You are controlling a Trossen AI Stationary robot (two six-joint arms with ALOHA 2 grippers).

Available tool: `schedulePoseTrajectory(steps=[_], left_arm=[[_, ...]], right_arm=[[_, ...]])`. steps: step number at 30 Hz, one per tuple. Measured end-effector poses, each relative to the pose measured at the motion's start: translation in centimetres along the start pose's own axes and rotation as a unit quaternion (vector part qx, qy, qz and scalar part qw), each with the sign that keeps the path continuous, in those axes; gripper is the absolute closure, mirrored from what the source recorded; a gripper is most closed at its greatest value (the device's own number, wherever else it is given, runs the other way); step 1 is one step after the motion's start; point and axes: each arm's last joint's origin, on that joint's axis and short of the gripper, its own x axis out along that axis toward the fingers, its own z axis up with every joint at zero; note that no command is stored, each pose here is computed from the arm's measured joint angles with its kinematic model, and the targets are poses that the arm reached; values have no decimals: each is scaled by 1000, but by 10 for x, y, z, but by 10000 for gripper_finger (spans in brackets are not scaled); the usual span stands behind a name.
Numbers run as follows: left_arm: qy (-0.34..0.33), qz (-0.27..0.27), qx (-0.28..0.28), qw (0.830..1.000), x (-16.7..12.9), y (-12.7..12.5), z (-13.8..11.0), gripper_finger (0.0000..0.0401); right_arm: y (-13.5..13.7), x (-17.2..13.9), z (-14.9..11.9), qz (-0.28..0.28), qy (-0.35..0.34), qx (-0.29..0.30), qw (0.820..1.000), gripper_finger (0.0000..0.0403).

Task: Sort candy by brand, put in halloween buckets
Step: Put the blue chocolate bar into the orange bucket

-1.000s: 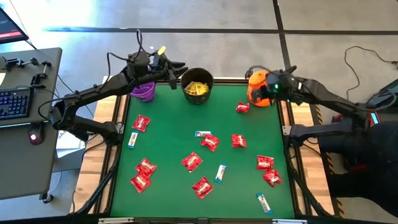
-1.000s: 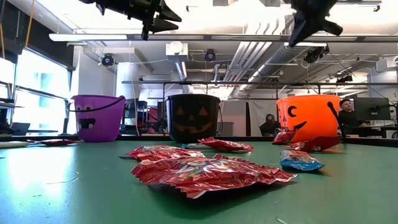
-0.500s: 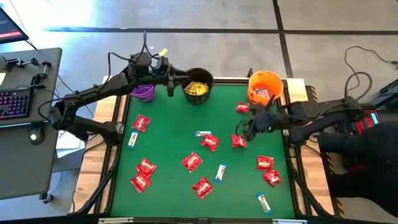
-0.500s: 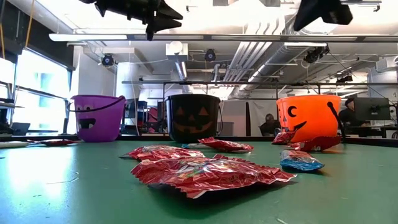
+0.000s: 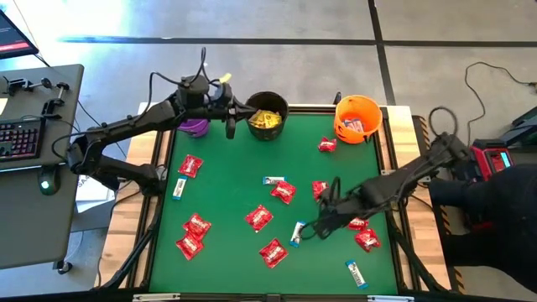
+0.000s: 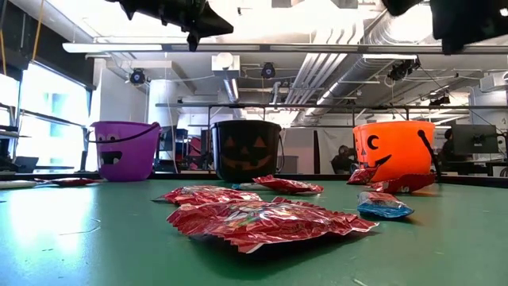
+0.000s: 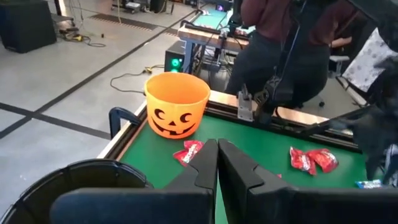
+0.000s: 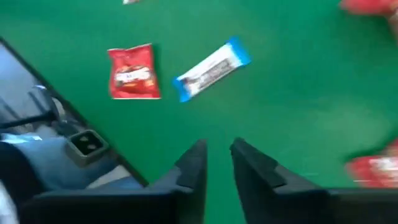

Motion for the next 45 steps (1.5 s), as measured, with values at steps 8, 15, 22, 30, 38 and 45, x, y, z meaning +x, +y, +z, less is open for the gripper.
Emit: schedulePoseTrajectory(steps=[8,15,22,30,38,45], left_arm=[[13,-1,-6,1000,0,-1,-3,396],[25,0,-2,1000,0,-1,-5,396],[26,1,8,1000,0,-1,-5,396],[26,6,16,1000,0,0,-5,396],[26,9,16,999,0,0,-5,396],[26,10,16,999,0,0,-5,396]], right_arm=[[22,54,-14,2,66,80,995,230],[25,64,-59,-71,153,70,983,219],[20,71,-92,-130,199,101,966,219],[10,90,-105,-201,198,131,951,219],[2,107,-108,-239,183,141,943,219],[-10,121,-109,-283,163,158,932,219]])
